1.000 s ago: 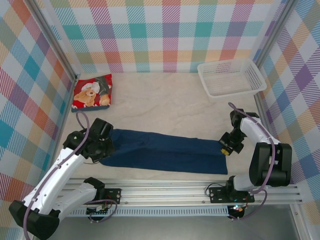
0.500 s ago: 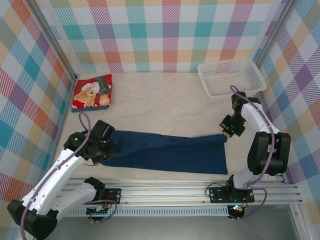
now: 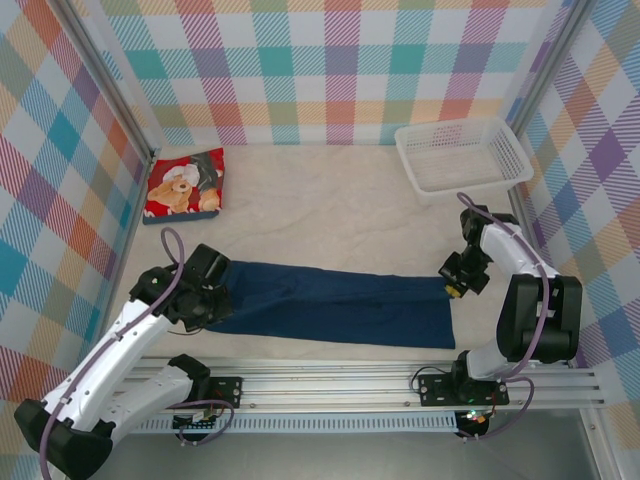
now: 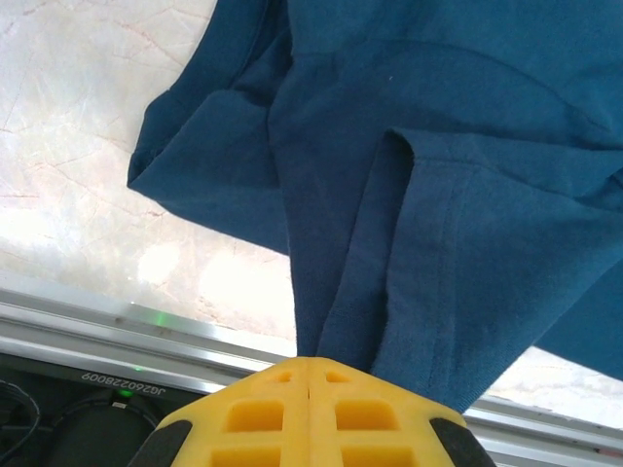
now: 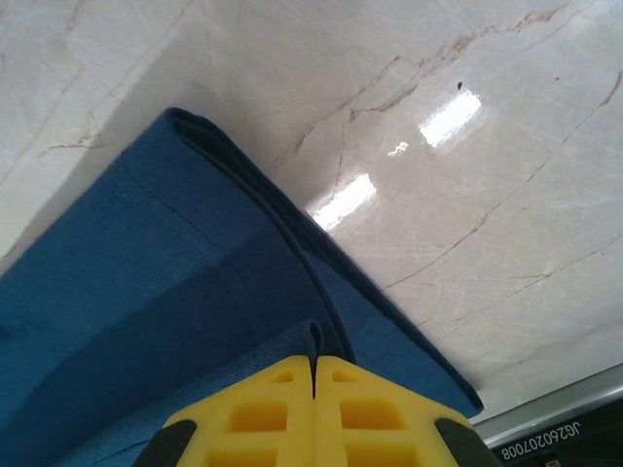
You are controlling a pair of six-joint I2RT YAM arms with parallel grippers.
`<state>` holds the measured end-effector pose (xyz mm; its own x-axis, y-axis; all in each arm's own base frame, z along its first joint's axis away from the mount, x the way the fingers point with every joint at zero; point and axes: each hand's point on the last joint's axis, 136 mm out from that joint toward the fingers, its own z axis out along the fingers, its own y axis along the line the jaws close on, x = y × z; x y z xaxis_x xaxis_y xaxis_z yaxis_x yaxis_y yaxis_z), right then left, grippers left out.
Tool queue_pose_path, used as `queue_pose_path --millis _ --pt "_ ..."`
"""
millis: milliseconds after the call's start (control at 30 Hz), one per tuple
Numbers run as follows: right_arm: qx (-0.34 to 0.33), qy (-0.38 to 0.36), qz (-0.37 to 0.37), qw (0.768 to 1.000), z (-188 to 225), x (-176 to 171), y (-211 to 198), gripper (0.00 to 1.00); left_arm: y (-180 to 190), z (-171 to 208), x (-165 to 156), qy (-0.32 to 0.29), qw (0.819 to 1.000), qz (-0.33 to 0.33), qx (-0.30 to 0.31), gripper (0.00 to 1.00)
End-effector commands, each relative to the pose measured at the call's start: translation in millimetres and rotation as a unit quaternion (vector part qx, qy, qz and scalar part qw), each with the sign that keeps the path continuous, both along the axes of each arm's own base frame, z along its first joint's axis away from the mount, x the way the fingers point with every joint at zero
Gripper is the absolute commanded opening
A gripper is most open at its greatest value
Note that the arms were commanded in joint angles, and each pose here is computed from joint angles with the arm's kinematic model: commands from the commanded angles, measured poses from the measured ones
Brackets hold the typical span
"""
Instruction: Fold and stack the t-shirts
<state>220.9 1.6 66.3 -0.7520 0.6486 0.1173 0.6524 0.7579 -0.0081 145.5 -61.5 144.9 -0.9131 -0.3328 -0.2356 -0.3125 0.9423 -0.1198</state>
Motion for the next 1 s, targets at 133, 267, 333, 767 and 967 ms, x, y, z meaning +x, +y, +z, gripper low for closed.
queue_pose_path --millis 133,267,333,767,967 --pt "0.009 0.02 -0.013 1.0 -6 -7 3 0.0 -6 -17 -6 0.053 0.999 -0.005 0.012 0.0" --pt "0.014 0.04 -0.021 0.999 -14 -15 6 0.0 -4 -21 -2 0.055 0.998 0.003 0.029 0.0" --pt "0.013 0.05 -0.024 0.998 -17 -20 5 0.0 -7 -22 0 0.052 0.998 0.004 0.02 0.0" --pt "0.002 0.068 -0.032 0.997 -26 -29 2 0.0 -11 -35 -1 0.078 0.996 0.005 0.043 0.0" --pt "-0.002 0.075 -0.032 0.997 -29 -29 1 0.08 -9 -35 0 0.077 0.996 0.009 0.05 0.0"
